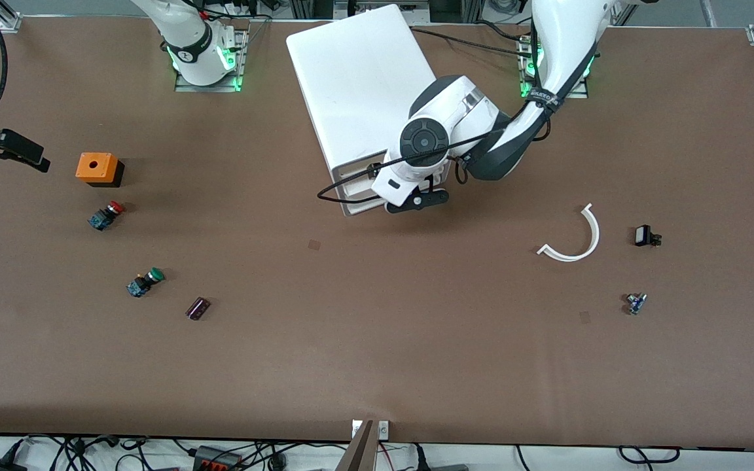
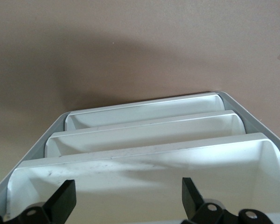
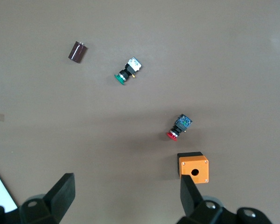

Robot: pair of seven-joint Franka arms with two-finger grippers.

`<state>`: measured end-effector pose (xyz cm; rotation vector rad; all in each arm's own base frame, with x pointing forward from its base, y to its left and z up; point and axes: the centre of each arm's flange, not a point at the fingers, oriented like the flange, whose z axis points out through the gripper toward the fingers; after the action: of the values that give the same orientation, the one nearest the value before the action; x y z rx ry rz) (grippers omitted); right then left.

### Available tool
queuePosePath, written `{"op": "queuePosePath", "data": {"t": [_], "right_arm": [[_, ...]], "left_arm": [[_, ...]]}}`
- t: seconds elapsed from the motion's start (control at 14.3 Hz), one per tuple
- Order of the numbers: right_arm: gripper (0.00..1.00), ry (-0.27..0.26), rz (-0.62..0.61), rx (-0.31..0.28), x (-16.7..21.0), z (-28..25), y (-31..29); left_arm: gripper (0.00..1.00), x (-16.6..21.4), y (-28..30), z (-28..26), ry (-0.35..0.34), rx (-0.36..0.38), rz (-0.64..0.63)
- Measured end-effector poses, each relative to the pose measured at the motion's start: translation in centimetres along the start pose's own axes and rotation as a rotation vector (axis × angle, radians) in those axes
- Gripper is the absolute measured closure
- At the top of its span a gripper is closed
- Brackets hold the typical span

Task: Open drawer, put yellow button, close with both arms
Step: 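Push the drawer shut into the white unit with the left gripper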

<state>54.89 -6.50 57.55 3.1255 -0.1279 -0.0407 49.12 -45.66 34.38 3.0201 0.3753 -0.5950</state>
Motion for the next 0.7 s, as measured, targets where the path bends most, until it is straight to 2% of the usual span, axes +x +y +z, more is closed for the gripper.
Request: {"op": "queuePosePath", "data": {"t": [0.56, 0.63, 0.7], "right_arm": [[0.00, 0.016, -0.017, -0.003, 0.1, -0.7, -0.9], [0.00, 0.018, -0.017, -0.003, 0.1, -0.8, -0.9], [0.00, 0.019, -0.018, -0.003, 0.1, -0.8, -1.0]], "left_arm": [[0.00, 0.3, -0.2, -0.2, -0.001, -0.001, -0.005], [0.00, 0.7, -0.4, -0.7, 0.014, -0.003, -0.006], [0.00, 1.4, -0.7, -1.7, 0.062, 0.006, -0.001]]}}
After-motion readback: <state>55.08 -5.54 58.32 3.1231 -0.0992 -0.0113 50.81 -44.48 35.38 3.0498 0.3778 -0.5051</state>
